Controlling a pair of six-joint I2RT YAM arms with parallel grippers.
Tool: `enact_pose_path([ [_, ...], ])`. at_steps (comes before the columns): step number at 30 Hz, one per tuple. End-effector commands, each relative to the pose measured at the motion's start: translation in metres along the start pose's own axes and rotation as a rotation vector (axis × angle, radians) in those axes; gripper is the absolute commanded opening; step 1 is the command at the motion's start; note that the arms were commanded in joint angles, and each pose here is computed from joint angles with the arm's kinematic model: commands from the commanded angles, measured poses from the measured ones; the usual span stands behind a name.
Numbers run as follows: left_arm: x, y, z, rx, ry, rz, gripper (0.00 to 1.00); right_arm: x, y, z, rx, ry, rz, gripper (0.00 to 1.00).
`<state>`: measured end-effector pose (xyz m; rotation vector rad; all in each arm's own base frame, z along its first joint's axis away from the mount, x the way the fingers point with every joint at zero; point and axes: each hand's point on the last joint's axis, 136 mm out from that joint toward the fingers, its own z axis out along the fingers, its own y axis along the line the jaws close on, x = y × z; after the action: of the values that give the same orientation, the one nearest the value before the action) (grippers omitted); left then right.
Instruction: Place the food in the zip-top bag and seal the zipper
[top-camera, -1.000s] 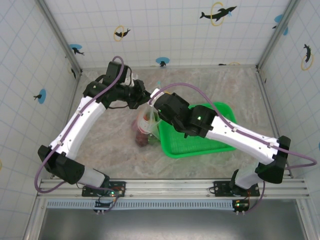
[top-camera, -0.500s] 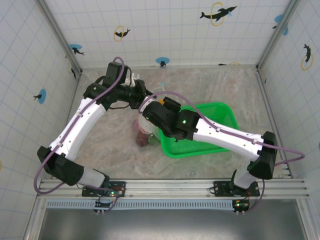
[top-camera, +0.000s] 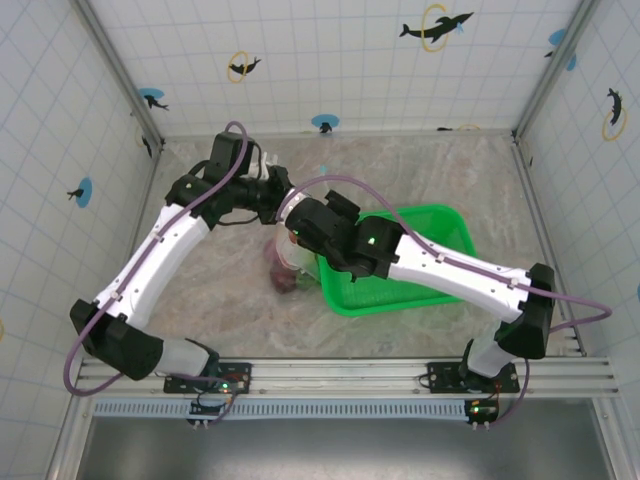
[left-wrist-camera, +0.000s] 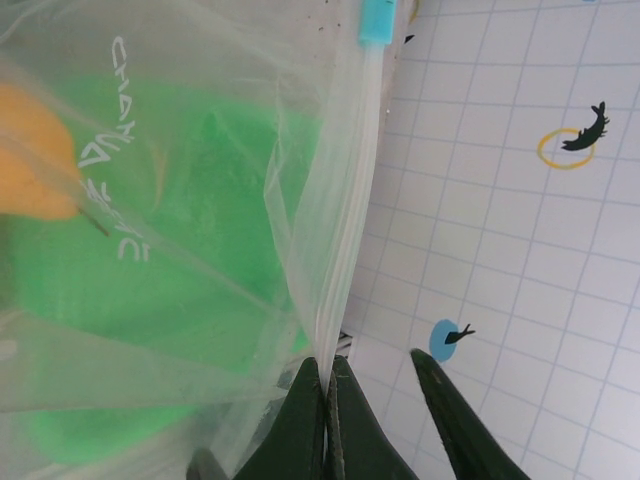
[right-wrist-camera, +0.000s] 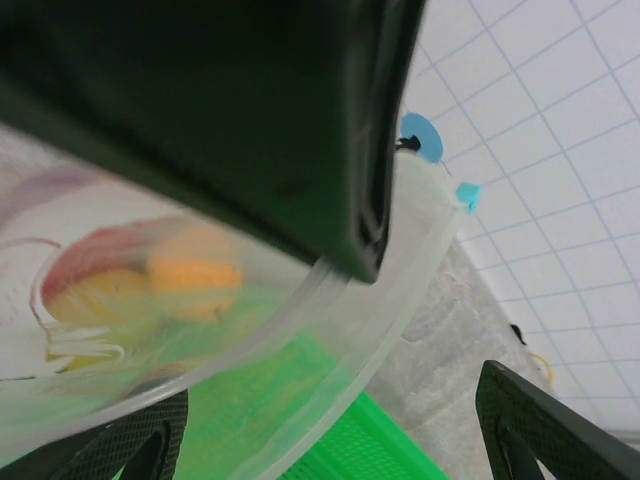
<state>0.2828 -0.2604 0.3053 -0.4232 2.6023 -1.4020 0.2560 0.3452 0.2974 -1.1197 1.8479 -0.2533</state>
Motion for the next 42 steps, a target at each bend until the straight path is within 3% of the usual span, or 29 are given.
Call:
enact_pose_path([
  [1, 0.001, 0.000, -0.008, -0.010, -0.026, 0.001, 0.00, -0.031, -0.034, -0.043, -0.055, -0.136, 0.224, 0.74],
  [4, -0.001, -0.001, -0.013, -0.017, -0.051, 0.006, 0.00, -0.025, -0.053, -0.060, -0.075, -0.160, 0.373, 0.68],
  [8, -0.005, 0.004, -0.024, -0.043, -0.103, 0.008, 0.00, 0.018, -0.086, -0.067, -0.022, -0.161, 0.620, 0.60],
  [12, -0.004, 0.018, -0.023, -0.067, -0.114, 0.000, 0.00, 0.093, -0.102, -0.044, -0.032, 0.006, 0.857, 0.52],
  [15, -0.003, 0.021, -0.020, -0.070, -0.110, 0.001, 0.00, 0.124, -0.080, -0.033, -0.129, 0.157, 0.860, 0.49],
  [20, -0.001, 0.017, -0.018, -0.051, -0.087, 0.017, 0.00, 0.097, -0.023, -0.044, -0.513, 0.150, 0.835, 0.62],
  [28, 0.001, 0.013, -0.016, -0.044, -0.054, 0.045, 0.00, 0.056, -0.022, -0.037, -0.726, 0.117, 1.014, 0.70],
  [35, 0.005, 0.013, -0.015, -0.019, -0.042, 0.054, 0.00, 0.036, -0.019, 0.002, -0.753, 0.128, 1.091, 0.70],
  [42, 0.006, 0.019, -0.015, -0.032, -0.052, 0.053, 0.00, 0.014, -0.036, 0.043, -0.685, 0.108, 1.081, 0.66],
])
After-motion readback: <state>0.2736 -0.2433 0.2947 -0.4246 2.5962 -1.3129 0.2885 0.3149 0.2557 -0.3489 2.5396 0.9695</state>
